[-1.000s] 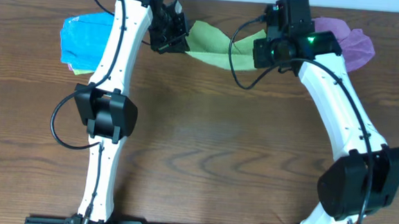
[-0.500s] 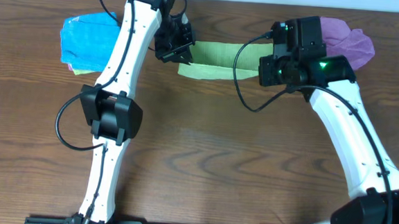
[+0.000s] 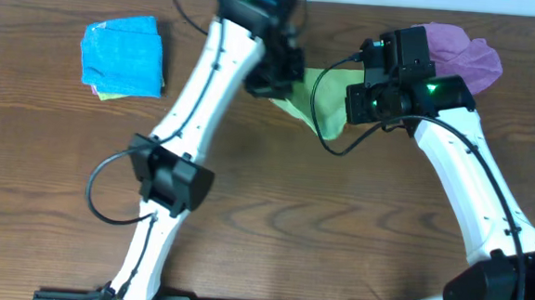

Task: Fold the cloth
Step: 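Lay the green cloth flat on the table by pulling both grippers toward the robot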

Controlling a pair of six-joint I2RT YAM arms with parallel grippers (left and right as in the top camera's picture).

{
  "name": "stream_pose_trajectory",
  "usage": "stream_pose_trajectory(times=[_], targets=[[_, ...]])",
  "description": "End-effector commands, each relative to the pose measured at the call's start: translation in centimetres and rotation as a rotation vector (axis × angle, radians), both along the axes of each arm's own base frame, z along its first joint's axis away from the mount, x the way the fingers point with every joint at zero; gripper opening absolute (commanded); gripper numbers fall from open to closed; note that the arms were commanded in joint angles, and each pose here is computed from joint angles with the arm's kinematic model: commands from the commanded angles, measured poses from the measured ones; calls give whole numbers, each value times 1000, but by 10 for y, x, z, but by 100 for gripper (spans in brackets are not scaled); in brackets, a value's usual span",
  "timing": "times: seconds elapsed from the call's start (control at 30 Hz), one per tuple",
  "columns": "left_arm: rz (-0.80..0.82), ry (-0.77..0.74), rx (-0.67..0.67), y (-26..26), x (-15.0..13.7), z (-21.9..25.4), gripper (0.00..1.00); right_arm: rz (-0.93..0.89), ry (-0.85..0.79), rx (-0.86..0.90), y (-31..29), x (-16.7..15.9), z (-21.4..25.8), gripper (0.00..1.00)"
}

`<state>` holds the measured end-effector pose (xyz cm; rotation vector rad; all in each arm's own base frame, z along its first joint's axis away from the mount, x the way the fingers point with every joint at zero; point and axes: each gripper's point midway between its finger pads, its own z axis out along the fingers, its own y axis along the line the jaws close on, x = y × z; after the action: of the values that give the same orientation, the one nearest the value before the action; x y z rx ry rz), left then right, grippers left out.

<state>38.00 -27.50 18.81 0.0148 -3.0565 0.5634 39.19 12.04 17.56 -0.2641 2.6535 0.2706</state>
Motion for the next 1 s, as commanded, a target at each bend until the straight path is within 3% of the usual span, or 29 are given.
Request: stream_pose_trajectory(times=[0.0, 0.2, 0.43, 0.6, 0.97], targets=[[36, 40, 63, 19, -12, 5, 6, 7, -15, 11, 0, -4, 7, 2], [61, 51, 9, 26, -14, 19, 6, -7, -53, 21, -6, -3, 20, 1], [79, 189, 40, 46, -50, 11, 6, -7, -56, 21, -7, -3, 22, 1], [98, 189, 42, 55, -58, 7, 6, 2, -56, 35, -3, -4, 23, 1], [98, 293, 29, 57, -99, -46, 6, -19, 69, 25, -8, -33, -9, 2]])
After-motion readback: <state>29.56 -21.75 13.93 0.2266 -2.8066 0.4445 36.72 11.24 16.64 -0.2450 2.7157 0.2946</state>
